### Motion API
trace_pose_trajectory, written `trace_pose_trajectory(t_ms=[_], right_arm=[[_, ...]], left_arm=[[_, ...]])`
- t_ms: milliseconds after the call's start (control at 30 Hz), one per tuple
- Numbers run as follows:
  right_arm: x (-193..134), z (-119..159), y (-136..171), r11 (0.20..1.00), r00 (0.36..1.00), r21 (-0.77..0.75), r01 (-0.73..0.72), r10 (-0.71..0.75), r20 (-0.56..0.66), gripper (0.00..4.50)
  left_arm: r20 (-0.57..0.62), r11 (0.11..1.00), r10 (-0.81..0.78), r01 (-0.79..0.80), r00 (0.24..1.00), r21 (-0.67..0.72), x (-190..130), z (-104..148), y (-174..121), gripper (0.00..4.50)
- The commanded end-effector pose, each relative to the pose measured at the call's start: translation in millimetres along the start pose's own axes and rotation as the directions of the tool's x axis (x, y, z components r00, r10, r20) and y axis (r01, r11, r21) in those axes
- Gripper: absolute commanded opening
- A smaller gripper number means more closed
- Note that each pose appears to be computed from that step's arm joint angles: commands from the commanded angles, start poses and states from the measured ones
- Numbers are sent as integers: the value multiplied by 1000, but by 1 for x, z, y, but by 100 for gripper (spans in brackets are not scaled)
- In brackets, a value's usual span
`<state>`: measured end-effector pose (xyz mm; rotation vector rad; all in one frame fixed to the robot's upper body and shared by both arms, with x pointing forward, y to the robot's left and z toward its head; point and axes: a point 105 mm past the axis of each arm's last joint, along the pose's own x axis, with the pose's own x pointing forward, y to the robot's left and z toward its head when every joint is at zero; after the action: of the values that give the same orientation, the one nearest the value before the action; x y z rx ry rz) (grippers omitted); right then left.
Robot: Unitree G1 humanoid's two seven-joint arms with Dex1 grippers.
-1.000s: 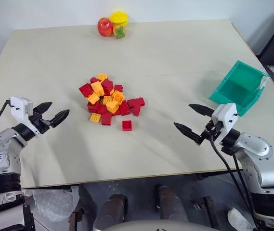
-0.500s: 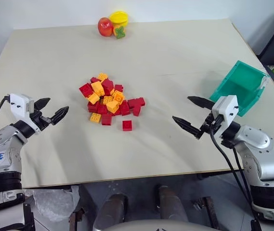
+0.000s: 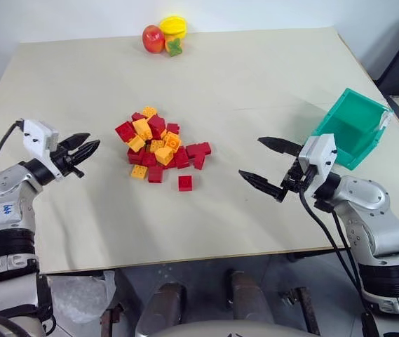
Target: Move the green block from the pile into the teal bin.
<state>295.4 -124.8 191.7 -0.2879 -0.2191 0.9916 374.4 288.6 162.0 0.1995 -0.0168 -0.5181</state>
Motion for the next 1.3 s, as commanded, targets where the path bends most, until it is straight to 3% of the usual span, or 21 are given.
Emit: trace_pose_trajectory(t_ms=[33,67,233,367,600,767,967,1133,1233,1300], right_arm=[[2,16,2,999,999,-36,-1,3,51,450],[2,16,2,999,999,-38,2,0,51,450],[-1,15,3,999,999,-38,26,-24,41,450],[-2,15,4,998,999,-40,39,-37,39,450],[-4,16,4,997,997,-37,69,-68,43,450],[-4,14,5,997,997,-33,72,-71,39,450],[-2,14,3,997,997,-36,69,-67,39,450],[0,14,2,997,997,-37,63,-61,39,450],[0,13,3,998,998,-33,54,-52,37,450],[0,12,3,999,999,-30,43,-42,33,450]], left_arm=[[-5,999,36,-36,999,14,10,2,8,21],[-10,999,39,-39,999,12,13,0,9,1],[-35,999,-34,34,999,17,58,-2,-14,1],[-22,976,-215,216,976,13,83,2,-51,1],[-25,885,-463,464,886,40,94,0,-101,1],[16,829,-557,554,830,75,95,12,-120,1],[59,815,-577,570,814,106,84,27,-117,1],[92,877,-479,472,873,92,73,42,-93,1],[29,917,-394,391,918,83,59,38,-72,1],[-44,945,-321,323,946,44,48,29,-57,40]])
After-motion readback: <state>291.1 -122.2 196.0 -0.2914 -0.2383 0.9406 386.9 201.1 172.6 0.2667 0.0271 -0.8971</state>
